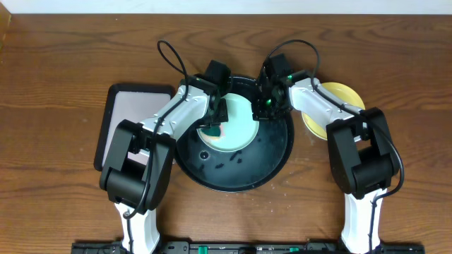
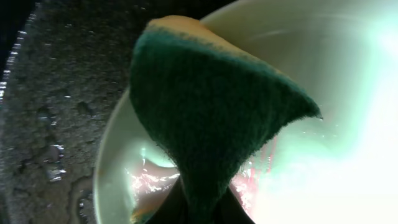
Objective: Clean dirty plates on tray and stack at the side
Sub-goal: 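Scrub the pale green plate with the sponge in the left gripper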
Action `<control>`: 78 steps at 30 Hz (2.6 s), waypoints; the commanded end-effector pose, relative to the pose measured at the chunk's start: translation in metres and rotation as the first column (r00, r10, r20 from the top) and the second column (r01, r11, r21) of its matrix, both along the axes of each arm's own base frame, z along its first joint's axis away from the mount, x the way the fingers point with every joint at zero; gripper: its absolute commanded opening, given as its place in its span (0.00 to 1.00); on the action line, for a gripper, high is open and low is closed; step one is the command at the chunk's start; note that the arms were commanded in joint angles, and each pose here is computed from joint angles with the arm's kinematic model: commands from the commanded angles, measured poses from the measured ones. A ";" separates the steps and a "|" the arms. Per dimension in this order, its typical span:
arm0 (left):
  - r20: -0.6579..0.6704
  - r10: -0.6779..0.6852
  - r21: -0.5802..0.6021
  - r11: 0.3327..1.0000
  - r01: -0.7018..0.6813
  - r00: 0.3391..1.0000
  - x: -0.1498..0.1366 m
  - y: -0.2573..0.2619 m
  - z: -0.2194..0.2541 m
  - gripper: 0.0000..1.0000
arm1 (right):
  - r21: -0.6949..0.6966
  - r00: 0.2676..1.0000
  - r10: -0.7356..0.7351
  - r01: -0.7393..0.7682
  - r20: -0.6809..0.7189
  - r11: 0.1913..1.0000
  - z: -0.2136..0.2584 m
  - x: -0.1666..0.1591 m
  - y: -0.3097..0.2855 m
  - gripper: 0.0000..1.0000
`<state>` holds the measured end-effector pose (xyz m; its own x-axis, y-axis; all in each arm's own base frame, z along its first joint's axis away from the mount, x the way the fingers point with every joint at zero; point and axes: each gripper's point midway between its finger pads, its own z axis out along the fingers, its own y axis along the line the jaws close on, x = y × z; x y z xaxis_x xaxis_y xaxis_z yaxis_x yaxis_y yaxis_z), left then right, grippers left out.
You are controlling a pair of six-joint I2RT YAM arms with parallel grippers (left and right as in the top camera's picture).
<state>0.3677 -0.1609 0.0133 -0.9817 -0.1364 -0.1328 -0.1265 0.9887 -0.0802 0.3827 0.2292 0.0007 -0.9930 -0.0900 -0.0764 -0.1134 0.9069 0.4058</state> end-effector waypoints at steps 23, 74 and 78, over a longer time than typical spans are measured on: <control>0.029 -0.018 -0.004 1.000 0.018 0.999 0.019 0.011 0.005 0.07 | -0.027 0.991 0.028 -0.032 -0.130 0.999 -0.037 -0.038 0.006 0.01; -0.097 -0.257 -0.310 0.926 0.216 0.962 -0.032 -0.063 0.014 0.07 | -0.033 0.991 0.026 -0.031 -0.128 0.999 -0.038 -0.037 0.005 0.01; 0.005 -0.226 -0.289 0.932 0.217 0.974 -0.003 -0.059 0.017 0.07 | -0.033 0.991 0.026 -0.031 -0.128 0.999 -0.038 -0.037 0.004 0.01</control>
<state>0.3511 -0.2254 0.0315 -0.9960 0.0663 -0.0604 0.0833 0.9325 -0.3514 0.3780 0.2354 0.0007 -0.9926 -0.1011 -0.0667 -0.1201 0.8949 0.4299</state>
